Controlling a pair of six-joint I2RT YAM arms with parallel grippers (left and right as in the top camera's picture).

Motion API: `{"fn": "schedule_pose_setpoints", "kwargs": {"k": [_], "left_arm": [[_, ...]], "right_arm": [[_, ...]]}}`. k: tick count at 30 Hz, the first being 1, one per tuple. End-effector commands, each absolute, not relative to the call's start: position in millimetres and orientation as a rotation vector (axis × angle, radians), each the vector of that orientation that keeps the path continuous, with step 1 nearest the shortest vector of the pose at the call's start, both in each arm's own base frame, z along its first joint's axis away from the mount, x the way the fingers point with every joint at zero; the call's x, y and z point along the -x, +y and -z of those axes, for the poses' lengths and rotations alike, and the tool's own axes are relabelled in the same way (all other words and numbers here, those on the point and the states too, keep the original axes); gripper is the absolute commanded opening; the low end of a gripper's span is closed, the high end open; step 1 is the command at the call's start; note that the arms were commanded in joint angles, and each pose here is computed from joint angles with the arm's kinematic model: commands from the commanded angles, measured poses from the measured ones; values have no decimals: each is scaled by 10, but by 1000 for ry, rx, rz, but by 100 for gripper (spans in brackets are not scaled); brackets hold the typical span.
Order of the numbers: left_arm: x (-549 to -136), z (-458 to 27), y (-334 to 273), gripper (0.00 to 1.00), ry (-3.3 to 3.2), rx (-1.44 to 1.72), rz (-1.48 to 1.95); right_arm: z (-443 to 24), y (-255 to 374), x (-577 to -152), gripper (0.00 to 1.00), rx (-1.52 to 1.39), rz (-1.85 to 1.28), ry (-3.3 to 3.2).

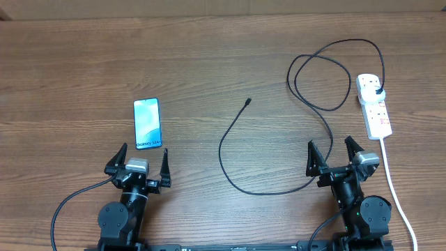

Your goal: Plug charger to phone and switch on socket

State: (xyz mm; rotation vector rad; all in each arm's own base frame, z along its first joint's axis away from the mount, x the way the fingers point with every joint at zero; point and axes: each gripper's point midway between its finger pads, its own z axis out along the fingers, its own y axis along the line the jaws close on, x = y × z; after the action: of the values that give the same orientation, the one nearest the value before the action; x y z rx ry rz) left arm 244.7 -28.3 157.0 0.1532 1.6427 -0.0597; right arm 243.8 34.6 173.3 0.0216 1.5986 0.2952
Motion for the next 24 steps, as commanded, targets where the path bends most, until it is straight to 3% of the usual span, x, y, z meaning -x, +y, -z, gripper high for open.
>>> {"fn": "schedule_pose_setpoints", "kwargs": {"k": [1,24], "left_arm": [[-2443,-1578,-300,100,1634,-151,80],[-2443,-1576,-299,100,1634,-150,79]], "right_arm": [[-1713,333,-2440,100,-27,-286,1595],[-1713,334,-2440,100,-26,-287,1595]]}}
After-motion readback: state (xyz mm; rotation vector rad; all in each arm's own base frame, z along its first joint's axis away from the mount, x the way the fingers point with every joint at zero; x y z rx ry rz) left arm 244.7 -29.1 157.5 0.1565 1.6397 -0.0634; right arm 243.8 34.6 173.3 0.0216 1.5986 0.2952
